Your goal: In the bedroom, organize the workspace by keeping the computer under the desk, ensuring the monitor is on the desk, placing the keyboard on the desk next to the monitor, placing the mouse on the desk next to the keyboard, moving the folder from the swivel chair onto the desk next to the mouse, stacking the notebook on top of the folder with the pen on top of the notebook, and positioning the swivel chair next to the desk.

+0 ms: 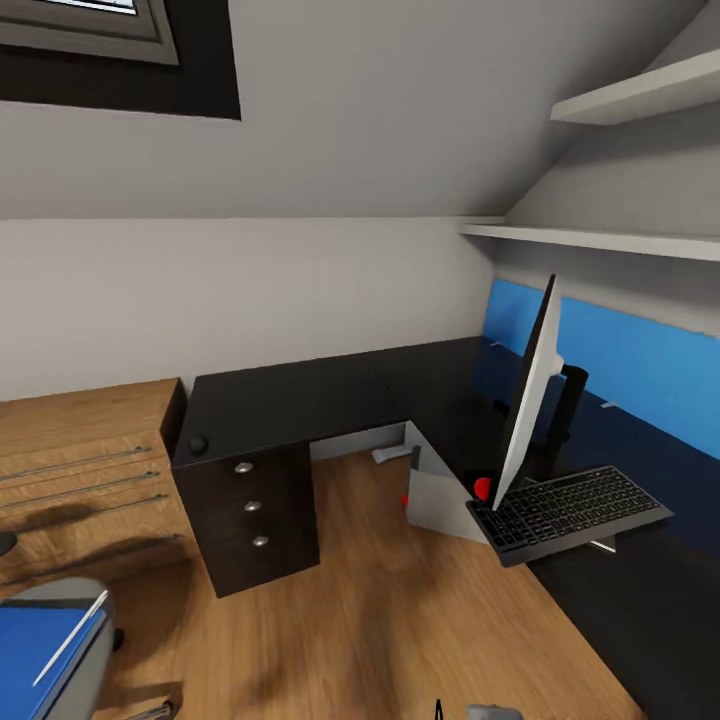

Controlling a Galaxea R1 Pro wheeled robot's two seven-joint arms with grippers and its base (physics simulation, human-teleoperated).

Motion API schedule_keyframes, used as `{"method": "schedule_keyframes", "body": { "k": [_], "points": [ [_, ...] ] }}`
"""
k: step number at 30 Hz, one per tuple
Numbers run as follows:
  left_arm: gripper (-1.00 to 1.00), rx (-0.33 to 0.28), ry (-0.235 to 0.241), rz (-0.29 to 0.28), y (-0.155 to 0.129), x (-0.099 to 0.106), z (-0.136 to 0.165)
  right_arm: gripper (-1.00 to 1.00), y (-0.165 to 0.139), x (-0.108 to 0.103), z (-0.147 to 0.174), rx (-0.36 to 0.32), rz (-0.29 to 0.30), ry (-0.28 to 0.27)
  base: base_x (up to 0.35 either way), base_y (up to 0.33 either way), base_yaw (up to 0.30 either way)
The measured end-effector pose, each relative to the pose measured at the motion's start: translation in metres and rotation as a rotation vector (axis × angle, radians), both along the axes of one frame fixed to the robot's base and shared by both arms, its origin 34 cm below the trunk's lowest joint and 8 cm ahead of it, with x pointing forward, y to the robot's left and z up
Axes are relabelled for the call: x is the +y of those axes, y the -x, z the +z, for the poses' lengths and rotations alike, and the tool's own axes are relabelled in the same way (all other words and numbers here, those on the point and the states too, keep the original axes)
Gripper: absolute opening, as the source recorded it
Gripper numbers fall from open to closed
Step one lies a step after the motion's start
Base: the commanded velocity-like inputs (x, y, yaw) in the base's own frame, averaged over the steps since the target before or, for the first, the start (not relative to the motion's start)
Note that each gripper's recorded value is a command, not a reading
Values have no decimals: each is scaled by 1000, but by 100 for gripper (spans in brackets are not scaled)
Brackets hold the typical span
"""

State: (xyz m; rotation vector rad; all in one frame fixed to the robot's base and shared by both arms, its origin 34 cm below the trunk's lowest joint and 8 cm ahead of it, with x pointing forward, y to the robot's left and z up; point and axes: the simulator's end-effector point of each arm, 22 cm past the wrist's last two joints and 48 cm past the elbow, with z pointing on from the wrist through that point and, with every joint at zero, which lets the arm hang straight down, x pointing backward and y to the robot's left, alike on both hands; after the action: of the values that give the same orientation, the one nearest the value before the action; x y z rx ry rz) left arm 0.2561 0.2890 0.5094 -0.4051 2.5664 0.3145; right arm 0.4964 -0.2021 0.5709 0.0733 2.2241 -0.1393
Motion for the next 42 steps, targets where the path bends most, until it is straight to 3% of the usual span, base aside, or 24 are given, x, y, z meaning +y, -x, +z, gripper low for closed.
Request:
{"method": "schedule_keyframes", "body": {
  "k": [5, 17, 36, 42],
  "points": [
    [100, -43, -8, -4, -8, 1, 5, 100, -1, 0, 1, -3, 0, 0, 214, 0, -277],
    [100, -58, -10, -5, -11, 1, 7, 100, -2, 0, 3, -8, 1, 1, 318, 21, -277],
    [100, -79, -12, -6, -17, 1, 10, 100, -4, 1, 6, -17, 6, 1, 144, 284, -277],
    [100, -81, -11, -8, -18, 1, 10, 100, -5, 1, 7, -20, 7, 2, 90, 88, -277]
  ]
}}
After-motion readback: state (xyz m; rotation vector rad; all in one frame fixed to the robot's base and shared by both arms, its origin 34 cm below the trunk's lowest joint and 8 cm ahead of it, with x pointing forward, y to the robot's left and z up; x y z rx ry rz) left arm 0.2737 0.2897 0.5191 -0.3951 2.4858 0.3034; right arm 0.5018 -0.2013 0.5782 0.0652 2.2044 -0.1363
